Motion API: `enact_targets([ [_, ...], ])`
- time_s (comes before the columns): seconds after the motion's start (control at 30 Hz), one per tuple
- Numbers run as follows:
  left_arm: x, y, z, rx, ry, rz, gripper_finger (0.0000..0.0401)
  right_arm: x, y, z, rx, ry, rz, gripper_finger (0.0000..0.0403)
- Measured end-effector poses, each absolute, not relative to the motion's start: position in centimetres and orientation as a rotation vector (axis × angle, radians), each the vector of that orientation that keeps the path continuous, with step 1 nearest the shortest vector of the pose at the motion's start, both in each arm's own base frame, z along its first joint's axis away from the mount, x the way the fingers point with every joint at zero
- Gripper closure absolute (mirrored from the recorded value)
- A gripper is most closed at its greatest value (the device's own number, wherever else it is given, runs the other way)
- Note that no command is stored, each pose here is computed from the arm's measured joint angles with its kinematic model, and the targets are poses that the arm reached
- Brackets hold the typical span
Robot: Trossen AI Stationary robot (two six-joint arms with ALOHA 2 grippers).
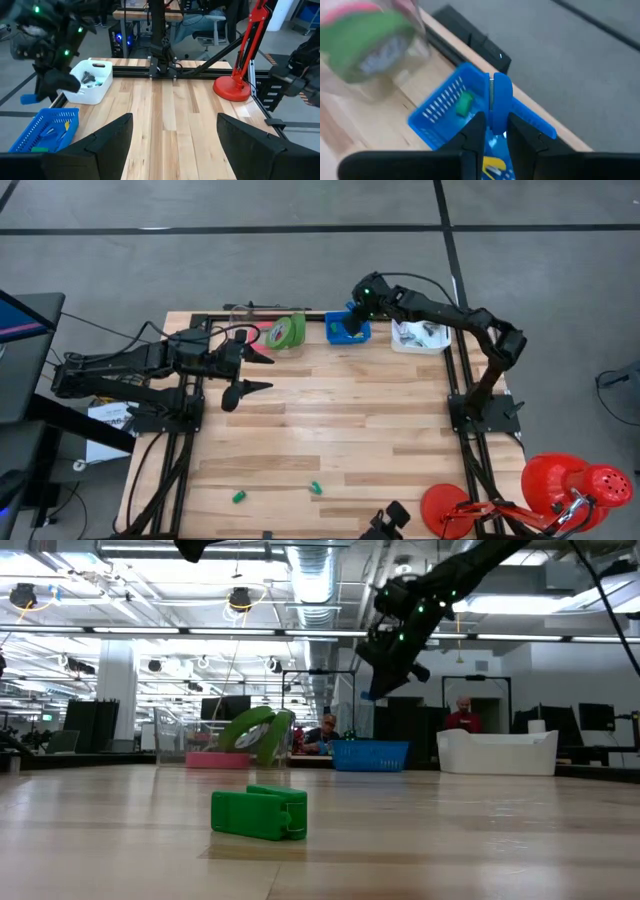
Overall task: Pick and place Stapler, Stapler remover, tape
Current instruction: Put the blue stapler into the blue bin, then put the green stapler into the blue bin
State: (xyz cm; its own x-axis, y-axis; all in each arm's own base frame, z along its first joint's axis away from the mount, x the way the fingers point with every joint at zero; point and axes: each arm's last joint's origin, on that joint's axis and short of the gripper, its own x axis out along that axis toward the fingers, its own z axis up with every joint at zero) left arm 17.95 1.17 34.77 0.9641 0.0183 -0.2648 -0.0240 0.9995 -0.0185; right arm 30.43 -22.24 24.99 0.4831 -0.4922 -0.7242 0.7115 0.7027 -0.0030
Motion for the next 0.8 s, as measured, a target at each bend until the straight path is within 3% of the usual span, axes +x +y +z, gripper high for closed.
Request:
enact_targets([
  [0.47, 18.0, 1.2, 34.9, -0.021, 0.252, 0.021, 0.0123, 31.9, -23.6, 20.2, 0.366, 0.855, -0.714, 0.0337],
  [0.6, 18.0, 1.2, 35.0, -0.020, 0.238, 0.021, 0.0123, 32.0, -23.7, 20.3, 0.355, 0.846, -0.710, 0.0301],
  [0.8, 18.0, 1.2, 35.1, -0.019, 0.231, 0.021, 0.0123, 31.8, -23.5, 20.8, 0.348, 0.847, -0.700, 0.0214],
])
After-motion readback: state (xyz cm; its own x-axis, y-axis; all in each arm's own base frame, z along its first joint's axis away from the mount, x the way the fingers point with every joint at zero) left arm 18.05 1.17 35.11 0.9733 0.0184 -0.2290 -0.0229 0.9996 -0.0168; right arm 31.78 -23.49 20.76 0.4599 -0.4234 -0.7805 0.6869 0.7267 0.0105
